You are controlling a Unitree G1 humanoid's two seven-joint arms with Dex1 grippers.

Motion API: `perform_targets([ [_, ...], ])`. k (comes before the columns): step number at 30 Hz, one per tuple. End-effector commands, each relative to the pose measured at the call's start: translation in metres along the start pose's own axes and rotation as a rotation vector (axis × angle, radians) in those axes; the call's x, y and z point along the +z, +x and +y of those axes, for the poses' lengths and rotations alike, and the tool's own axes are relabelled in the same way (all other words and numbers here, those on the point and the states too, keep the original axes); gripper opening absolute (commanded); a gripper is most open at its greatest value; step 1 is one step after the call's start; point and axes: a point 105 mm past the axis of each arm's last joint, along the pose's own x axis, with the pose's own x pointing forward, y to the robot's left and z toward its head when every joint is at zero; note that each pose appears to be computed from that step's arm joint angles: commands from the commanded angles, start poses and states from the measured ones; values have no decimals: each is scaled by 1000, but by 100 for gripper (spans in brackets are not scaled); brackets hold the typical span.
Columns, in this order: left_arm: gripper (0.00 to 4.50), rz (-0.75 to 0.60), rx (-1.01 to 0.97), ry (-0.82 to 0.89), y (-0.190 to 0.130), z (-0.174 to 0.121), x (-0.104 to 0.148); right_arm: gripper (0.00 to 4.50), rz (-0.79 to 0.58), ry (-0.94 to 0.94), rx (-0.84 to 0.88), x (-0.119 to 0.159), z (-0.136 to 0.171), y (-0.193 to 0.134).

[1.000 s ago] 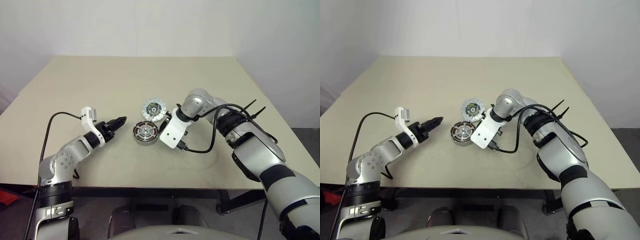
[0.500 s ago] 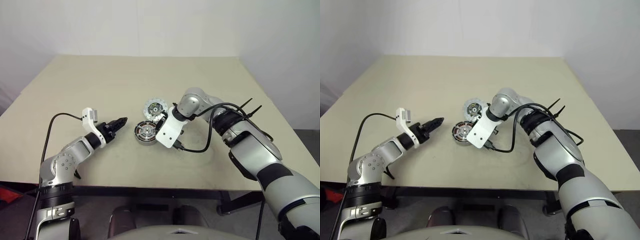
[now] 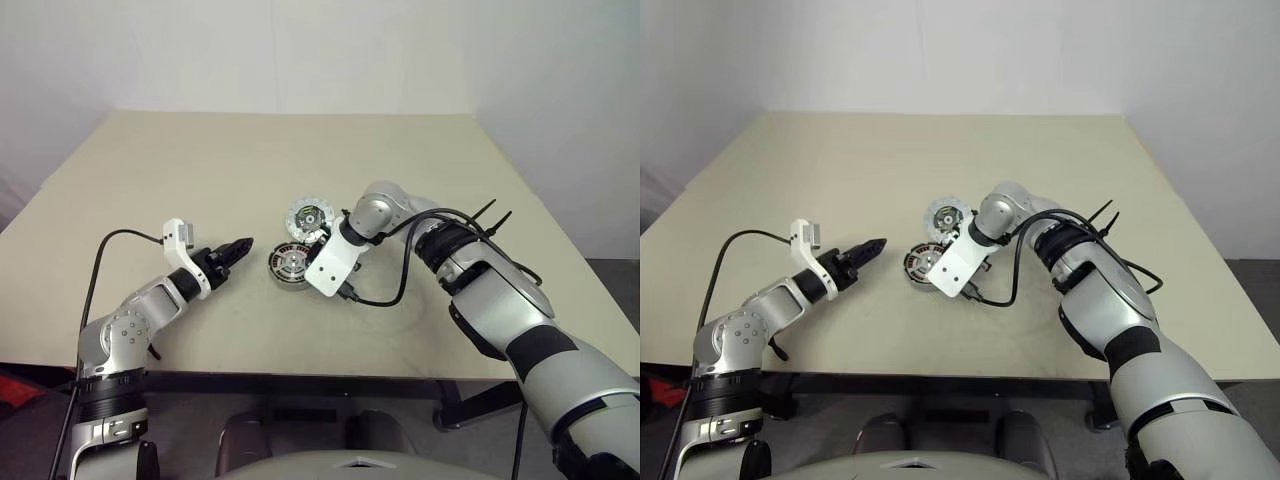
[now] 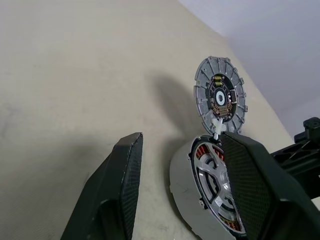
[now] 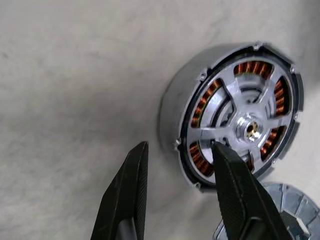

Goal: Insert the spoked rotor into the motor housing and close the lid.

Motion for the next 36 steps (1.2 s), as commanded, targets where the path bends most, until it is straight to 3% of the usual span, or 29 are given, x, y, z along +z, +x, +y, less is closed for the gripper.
perform_targets([
  [1,260,-37,-36,34,0,-11,12,219,35,-12,25,-6,2,-2],
  [10,260,-37,-34,37,0,-10,12,219,28,-13,52,-6,11,1],
  [13,260,-35,-33,38,0,-10,12,155,31,-12,59,-8,14,0],
  [18,260,-31,-33,40,0,-10,12,1,34,-9,64,-10,17,-1],
  [36,260,-34,-30,43,1,-9,14,1,-6,36,-68,-4,-5,-9],
])
